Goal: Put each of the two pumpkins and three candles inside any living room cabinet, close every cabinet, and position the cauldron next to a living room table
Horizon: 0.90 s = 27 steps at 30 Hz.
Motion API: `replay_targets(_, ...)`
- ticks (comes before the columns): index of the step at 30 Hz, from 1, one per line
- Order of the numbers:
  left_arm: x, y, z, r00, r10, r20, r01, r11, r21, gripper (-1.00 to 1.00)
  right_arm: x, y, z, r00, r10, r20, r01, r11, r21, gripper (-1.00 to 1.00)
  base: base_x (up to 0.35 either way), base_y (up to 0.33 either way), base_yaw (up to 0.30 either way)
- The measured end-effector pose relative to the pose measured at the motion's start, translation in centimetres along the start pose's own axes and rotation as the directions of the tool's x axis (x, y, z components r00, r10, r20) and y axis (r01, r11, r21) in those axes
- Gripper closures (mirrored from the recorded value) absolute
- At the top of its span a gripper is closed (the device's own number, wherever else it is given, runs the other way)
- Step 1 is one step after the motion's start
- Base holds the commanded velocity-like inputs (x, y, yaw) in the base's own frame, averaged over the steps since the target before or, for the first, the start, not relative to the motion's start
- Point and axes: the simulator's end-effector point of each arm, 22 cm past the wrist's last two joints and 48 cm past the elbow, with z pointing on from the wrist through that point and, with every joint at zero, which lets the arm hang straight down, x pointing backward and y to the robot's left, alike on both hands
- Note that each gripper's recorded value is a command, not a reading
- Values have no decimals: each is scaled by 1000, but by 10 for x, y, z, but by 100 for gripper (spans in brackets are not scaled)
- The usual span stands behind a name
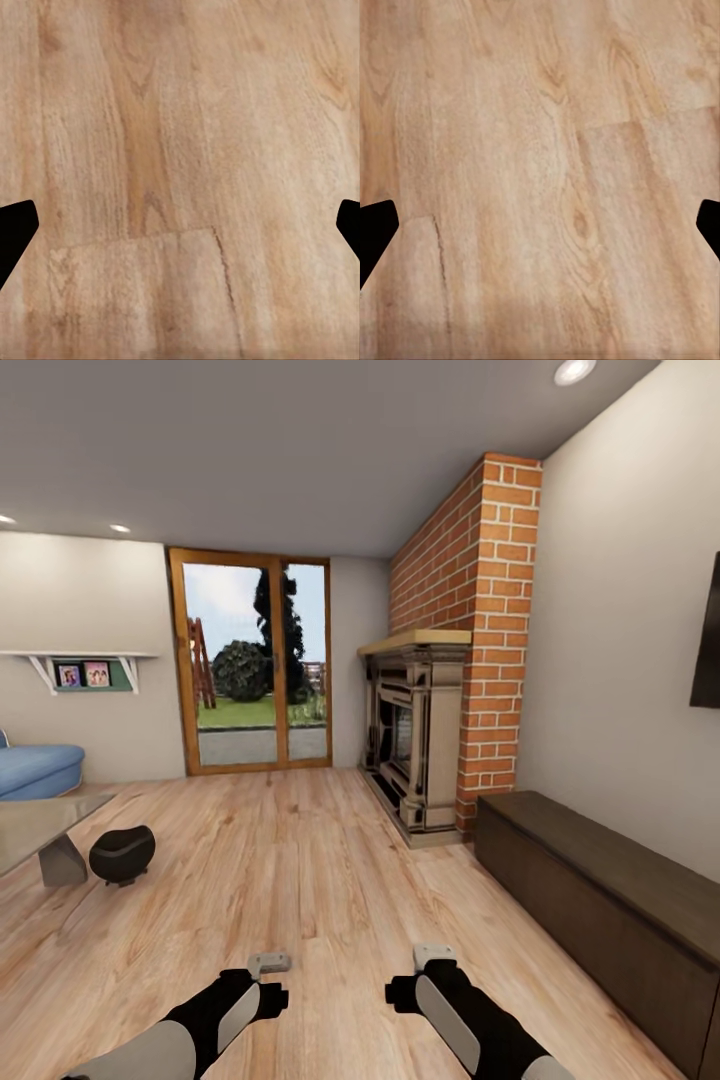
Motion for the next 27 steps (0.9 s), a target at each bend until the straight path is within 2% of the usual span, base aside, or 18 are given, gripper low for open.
replay_targets(27,-39,-3,-32,1000,1,-22,-1,1000,3,-100,-41,6,-32,1000,-8,-18,8,1000,-1,-100,0,0,0)
